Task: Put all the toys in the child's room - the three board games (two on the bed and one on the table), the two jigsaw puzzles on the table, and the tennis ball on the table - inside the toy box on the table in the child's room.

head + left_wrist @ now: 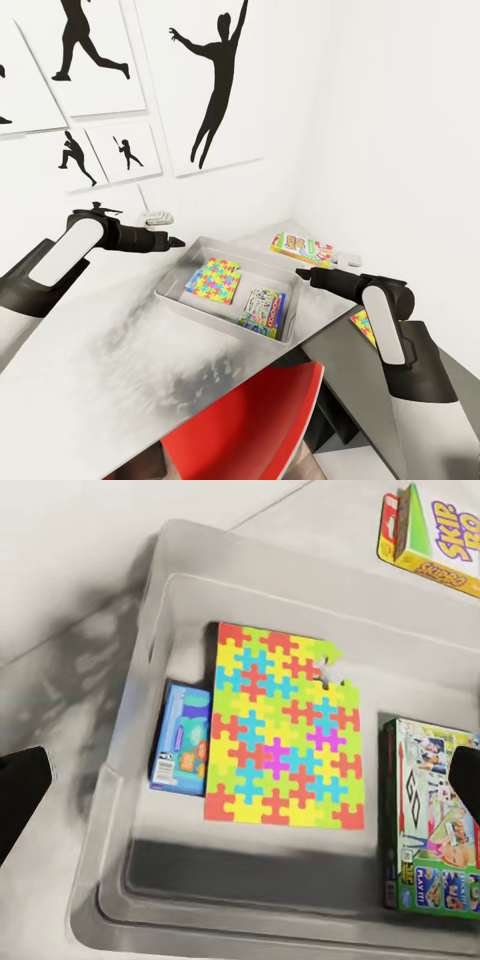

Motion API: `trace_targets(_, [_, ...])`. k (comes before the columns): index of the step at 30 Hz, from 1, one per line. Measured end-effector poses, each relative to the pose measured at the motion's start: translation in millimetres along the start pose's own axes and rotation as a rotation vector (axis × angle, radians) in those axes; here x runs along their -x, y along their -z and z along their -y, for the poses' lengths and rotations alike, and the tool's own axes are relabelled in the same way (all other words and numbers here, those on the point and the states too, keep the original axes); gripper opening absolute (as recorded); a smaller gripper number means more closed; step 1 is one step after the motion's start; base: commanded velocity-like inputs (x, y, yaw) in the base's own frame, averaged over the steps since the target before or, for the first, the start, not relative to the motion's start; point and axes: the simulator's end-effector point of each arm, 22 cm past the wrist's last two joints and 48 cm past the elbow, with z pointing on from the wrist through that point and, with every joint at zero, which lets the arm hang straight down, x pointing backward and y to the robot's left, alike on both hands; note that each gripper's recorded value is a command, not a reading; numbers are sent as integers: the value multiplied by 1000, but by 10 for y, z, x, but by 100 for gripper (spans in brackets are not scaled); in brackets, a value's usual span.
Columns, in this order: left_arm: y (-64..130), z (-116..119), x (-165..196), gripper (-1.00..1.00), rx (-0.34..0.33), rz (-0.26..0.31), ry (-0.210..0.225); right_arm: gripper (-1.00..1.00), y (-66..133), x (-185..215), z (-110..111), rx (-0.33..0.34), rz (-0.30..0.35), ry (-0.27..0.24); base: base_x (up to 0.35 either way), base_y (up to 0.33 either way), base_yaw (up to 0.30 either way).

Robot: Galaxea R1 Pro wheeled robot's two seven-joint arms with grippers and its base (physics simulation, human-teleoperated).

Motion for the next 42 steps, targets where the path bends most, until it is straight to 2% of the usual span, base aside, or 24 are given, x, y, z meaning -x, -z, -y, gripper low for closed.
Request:
trace_targets(15, [-55, -41, -1, 100, 19, -4, 4, 100, -16, -25, -43, -5, -6, 8, 0, 0, 0])
trace_targets(29, [-98, -122, -22, 100, 44, -11, 5, 100, -50, -94, -184, 15, -14, -12, 0, 0, 0])
trace_targets(42, [-271, -185, -96, 100, 59, -28, -7, 100, -67, -94, -140, -35, -14, -23, 0, 0, 0])
